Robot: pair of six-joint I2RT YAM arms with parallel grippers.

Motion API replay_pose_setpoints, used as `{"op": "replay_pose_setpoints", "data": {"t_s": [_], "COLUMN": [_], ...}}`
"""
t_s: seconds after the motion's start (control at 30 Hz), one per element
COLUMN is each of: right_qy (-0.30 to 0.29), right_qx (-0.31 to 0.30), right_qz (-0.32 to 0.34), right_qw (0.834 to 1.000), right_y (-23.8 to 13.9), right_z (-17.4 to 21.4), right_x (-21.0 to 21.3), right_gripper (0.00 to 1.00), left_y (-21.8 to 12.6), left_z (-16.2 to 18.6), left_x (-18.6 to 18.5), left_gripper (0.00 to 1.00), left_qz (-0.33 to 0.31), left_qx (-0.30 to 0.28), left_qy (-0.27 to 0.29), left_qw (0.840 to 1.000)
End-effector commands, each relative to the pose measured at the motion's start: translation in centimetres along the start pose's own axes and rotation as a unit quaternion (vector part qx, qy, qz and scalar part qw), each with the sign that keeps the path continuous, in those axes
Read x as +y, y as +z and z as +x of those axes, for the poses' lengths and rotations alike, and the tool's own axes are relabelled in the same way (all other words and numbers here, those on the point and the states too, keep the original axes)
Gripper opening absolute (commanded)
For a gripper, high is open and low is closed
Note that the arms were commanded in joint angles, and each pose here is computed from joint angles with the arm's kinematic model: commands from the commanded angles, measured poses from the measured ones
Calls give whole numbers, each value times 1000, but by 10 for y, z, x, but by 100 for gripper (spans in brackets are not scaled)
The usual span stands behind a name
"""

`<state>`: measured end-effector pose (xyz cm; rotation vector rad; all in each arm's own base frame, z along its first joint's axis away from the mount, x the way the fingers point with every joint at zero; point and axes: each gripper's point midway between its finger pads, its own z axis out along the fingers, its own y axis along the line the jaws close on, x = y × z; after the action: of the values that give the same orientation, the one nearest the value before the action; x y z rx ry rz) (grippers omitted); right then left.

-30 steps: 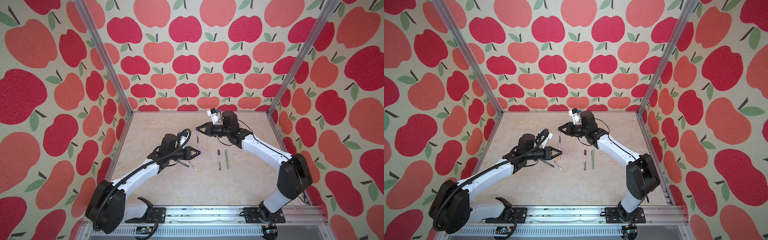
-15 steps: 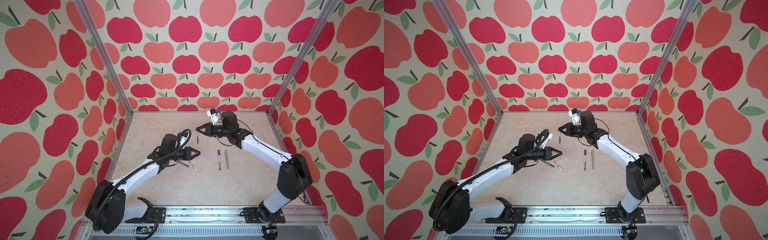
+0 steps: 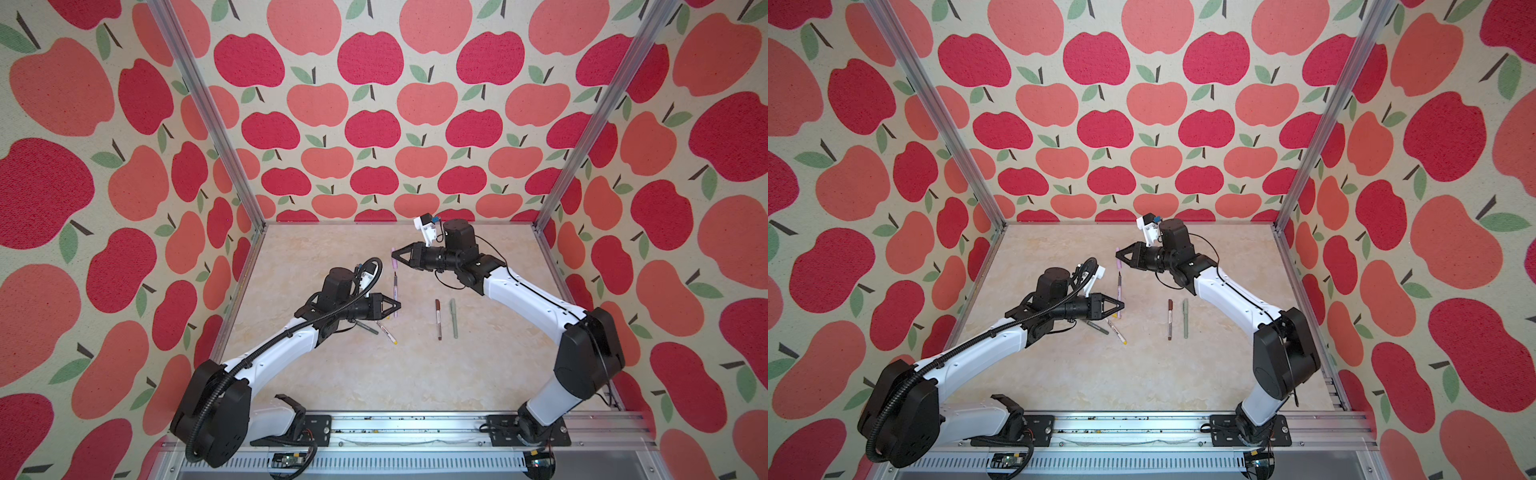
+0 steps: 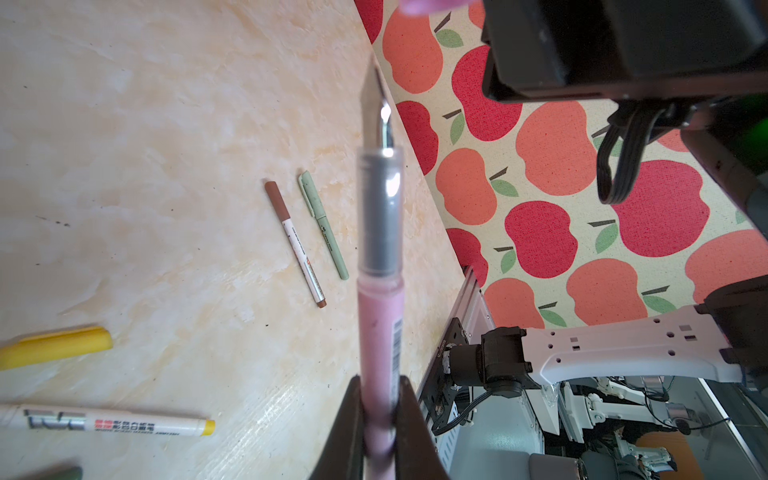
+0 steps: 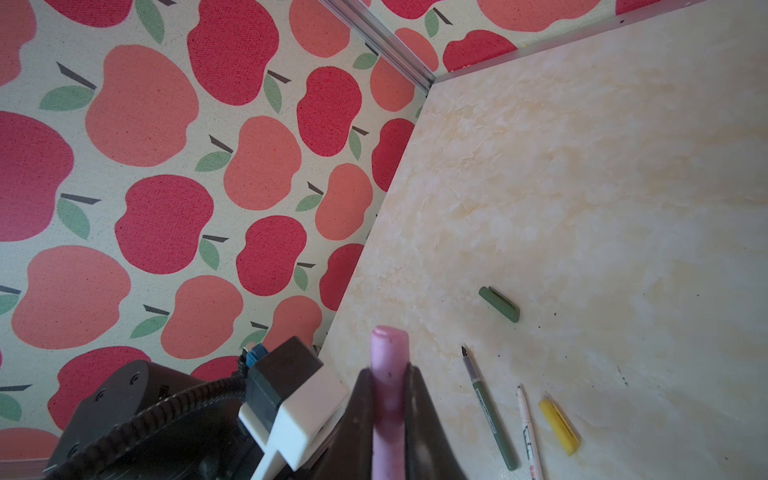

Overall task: Insert the pens into the pen caps
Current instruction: 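Align the pink cap above the pen nib with the right gripper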

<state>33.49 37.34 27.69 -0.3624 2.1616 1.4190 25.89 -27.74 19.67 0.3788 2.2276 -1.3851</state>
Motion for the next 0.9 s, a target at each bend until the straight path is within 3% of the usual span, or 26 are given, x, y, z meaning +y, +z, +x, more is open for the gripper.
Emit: {"op": "replay_pose_setpoints", "data": {"t_s": [0.0,0.87], "right_qy": [-13,-14], "right_qx": [-1,11], "right_qz": [3,19], "right_qw": [1000,1000], "right_y": [2,6], "right_z": [-4,6], "right_x": [2,-13], "right_gripper": [10,10], "left_y": [-1,-1], "left_z": [-8,-11], "left_x": [-10,-12], "left_gripper": [0,0], "left_qz": [12,12], "left_qx": [-8,-10], "left_qy": [18,20], "left_qw": [1000,1000]}}
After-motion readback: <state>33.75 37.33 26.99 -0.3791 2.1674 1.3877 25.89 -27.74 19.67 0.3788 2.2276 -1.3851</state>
